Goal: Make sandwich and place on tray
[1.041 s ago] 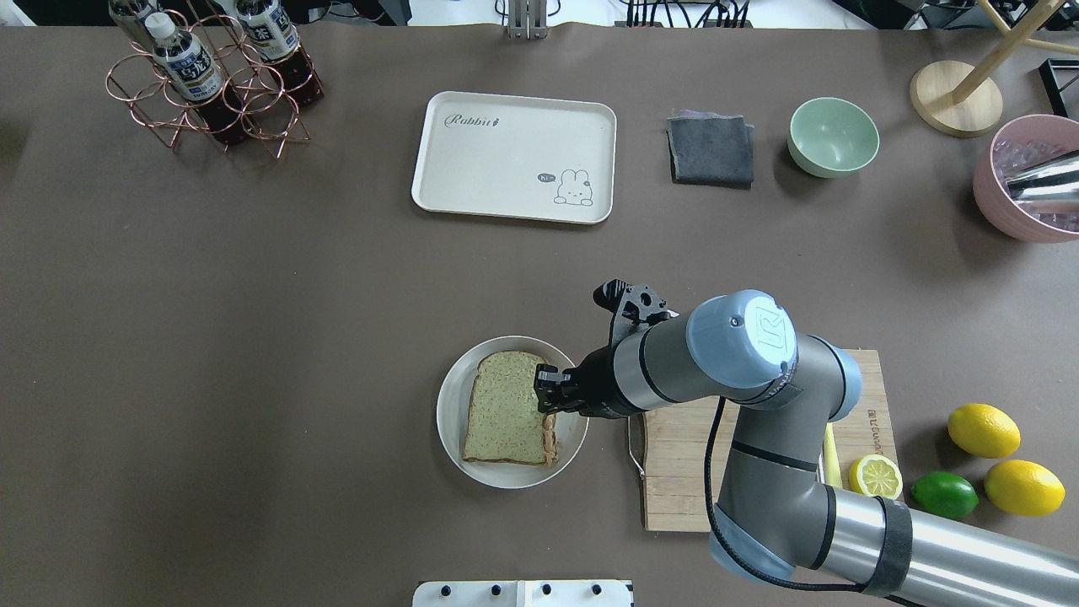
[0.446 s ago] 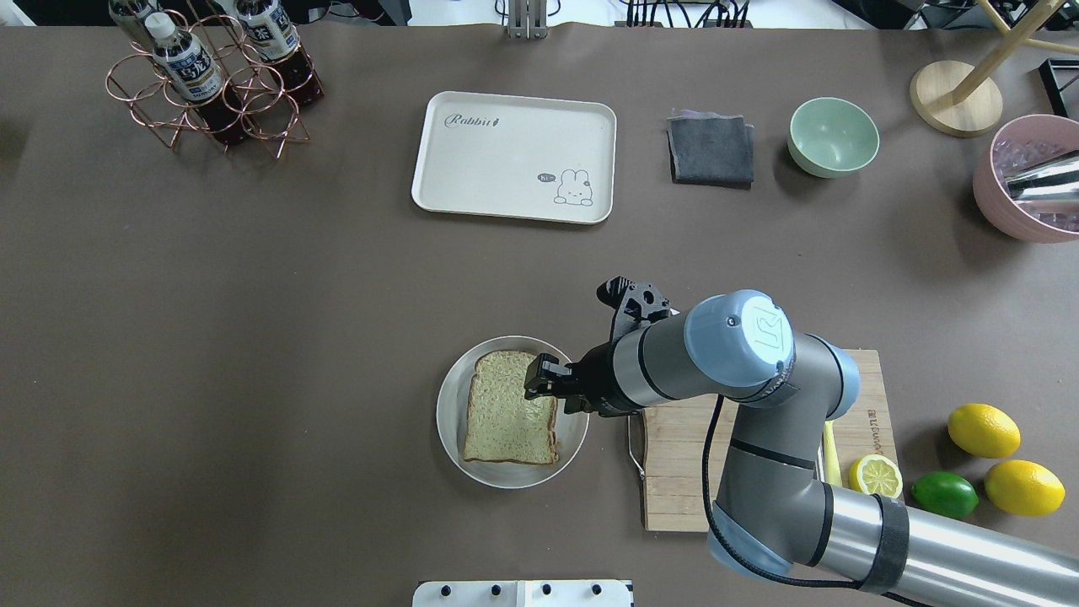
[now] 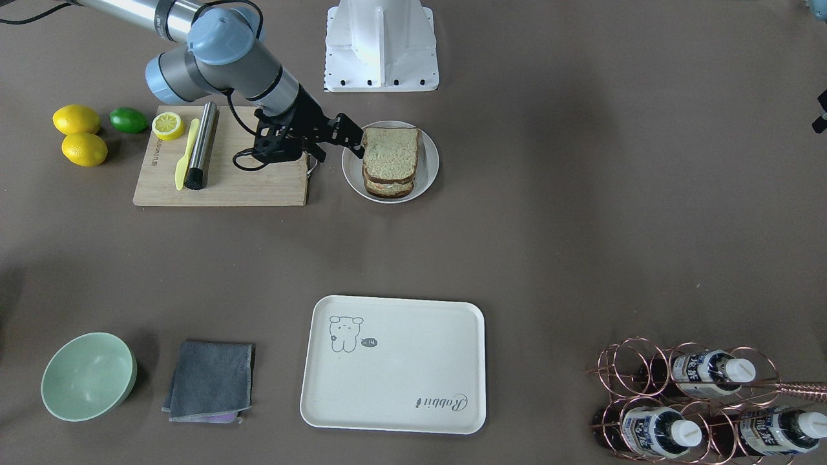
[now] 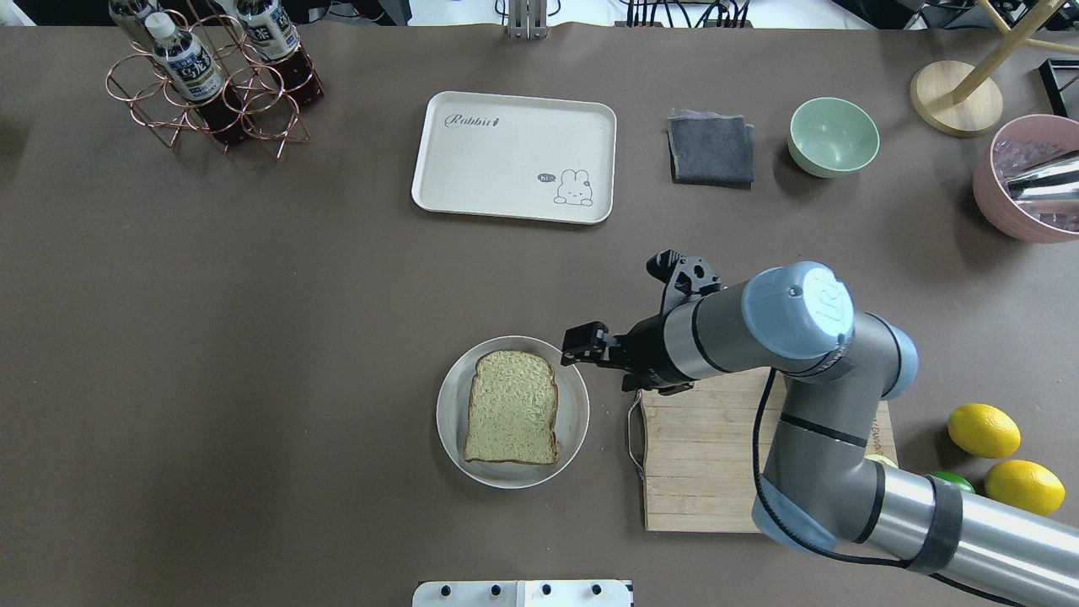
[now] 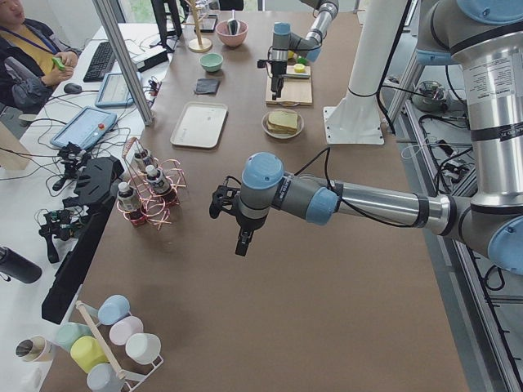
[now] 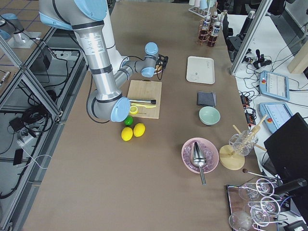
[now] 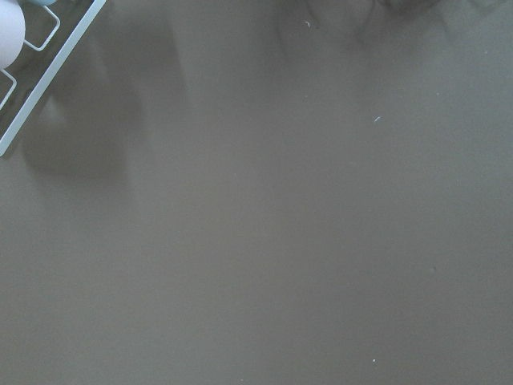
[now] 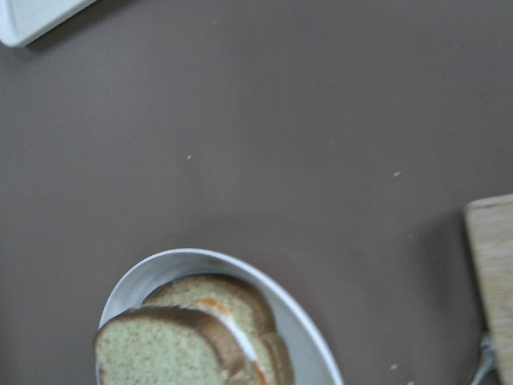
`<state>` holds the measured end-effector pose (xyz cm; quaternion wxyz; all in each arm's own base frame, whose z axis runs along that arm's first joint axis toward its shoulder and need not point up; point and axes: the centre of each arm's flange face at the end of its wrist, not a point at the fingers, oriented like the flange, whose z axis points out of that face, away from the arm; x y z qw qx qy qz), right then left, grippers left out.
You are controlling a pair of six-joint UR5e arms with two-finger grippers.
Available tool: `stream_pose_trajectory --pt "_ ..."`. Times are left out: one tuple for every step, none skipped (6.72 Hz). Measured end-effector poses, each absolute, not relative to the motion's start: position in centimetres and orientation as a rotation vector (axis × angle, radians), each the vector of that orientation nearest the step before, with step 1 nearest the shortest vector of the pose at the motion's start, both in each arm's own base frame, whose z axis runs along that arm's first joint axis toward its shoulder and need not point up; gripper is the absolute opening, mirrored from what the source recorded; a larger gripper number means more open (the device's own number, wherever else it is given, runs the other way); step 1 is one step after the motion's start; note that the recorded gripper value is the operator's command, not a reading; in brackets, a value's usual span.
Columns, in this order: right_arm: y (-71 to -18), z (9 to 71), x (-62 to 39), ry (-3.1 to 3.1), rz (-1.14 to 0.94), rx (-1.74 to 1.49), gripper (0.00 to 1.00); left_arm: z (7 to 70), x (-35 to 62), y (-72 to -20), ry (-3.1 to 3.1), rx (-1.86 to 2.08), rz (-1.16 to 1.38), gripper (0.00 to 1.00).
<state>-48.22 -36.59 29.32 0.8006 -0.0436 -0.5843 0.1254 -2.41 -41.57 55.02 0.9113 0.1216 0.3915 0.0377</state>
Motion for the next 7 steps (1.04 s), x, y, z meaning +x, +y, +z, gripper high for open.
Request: stream_pose_trajectory --pt "-37.6 31.5 -45.0 -1.23 0.28 -0.088 1.0 54.2 -2.0 -41.5 0.824 0.241 0.052 0.98" --pt "-38.4 33.8 -41.7 -1.204 0.271 -0.076 1.0 53.9 -1.7 -41.3 0.837 0.233 0.046 0.98" --pt "-38.6 36.7 -37.9 -1.17 0.246 -0.053 1.0 53.8 -1.4 -41.2 0.852 0.226 0.048 0.98" --pt "-38.9 40.1 -33.2 -1.129 0.205 -0.029 1.0 53.7 -1.1 -41.1 0.862 0.219 0.054 0.98" --pt "-39.2 42.9 -29.3 -1.096 0.172 -0.011 1.0 53.6 -0.9 -41.1 0.867 0.217 0.058 0.98" --pt "-39.5 46.2 -25.1 -1.059 0.134 0.013 1.0 53.5 -0.5 -41.1 0.874 0.208 0.056 0.98" --pt "-39.2 49.8 -20.2 -1.027 0.094 0.032 1.0 52.9 0.6 -41.1 0.887 0.186 0.04 0.98"
